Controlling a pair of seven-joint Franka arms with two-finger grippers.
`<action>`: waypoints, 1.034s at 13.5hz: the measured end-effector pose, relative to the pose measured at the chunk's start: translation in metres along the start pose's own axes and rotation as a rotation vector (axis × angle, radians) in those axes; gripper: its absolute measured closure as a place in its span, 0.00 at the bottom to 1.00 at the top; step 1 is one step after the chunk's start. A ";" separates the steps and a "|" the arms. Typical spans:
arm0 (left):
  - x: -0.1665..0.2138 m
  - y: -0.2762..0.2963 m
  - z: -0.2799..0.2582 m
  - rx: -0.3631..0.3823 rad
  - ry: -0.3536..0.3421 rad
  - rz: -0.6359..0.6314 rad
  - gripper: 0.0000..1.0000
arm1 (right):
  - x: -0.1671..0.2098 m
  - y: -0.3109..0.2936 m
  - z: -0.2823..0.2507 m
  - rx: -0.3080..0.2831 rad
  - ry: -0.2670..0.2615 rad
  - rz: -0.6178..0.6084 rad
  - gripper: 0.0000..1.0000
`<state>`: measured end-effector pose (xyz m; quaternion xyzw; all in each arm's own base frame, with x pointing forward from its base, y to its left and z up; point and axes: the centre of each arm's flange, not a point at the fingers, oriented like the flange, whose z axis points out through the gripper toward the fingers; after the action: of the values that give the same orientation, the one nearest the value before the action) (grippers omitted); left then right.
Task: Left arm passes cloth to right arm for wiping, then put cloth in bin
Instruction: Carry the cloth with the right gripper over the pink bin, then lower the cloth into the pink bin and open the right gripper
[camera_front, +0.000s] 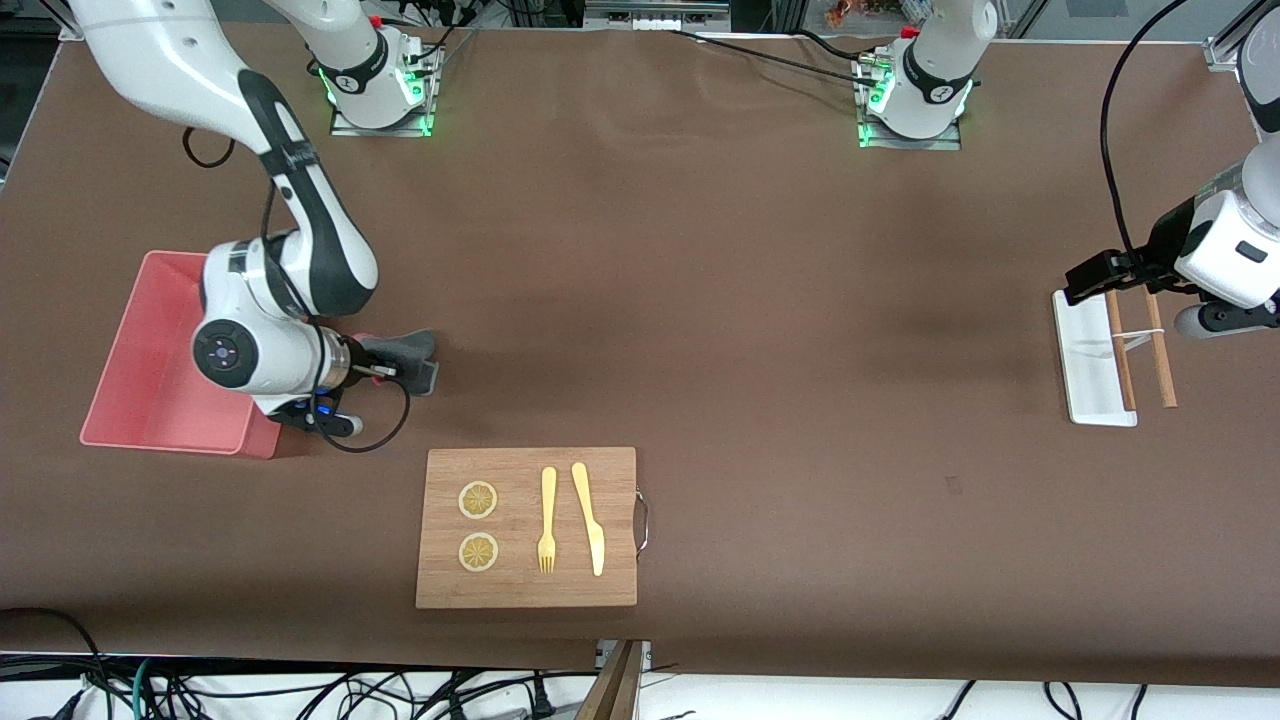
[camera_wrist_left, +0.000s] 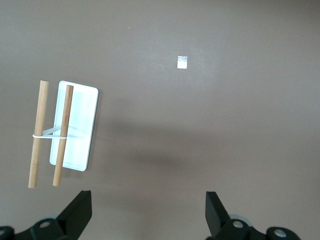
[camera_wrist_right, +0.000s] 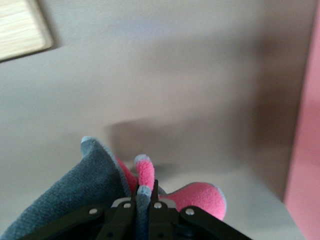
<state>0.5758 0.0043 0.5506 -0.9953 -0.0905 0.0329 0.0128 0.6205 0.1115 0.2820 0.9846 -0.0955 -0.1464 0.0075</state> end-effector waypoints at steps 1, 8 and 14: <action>0.000 0.000 0.000 0.000 0.000 0.000 0.00 | -0.005 0.006 -0.026 -0.005 -0.019 -0.018 0.96; 0.000 0.000 0.001 0.000 -0.002 -0.001 0.00 | -0.006 0.164 -0.124 -0.090 -0.110 -0.238 0.96; 0.001 -0.001 0.003 0.000 -0.006 -0.001 0.00 | 0.018 0.257 -0.077 -0.156 -0.139 -0.351 0.96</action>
<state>0.5766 0.0050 0.5480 -0.9951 -0.0909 0.0358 0.0125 0.6120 -0.1452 0.3613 0.9700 0.0888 -0.2202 0.0515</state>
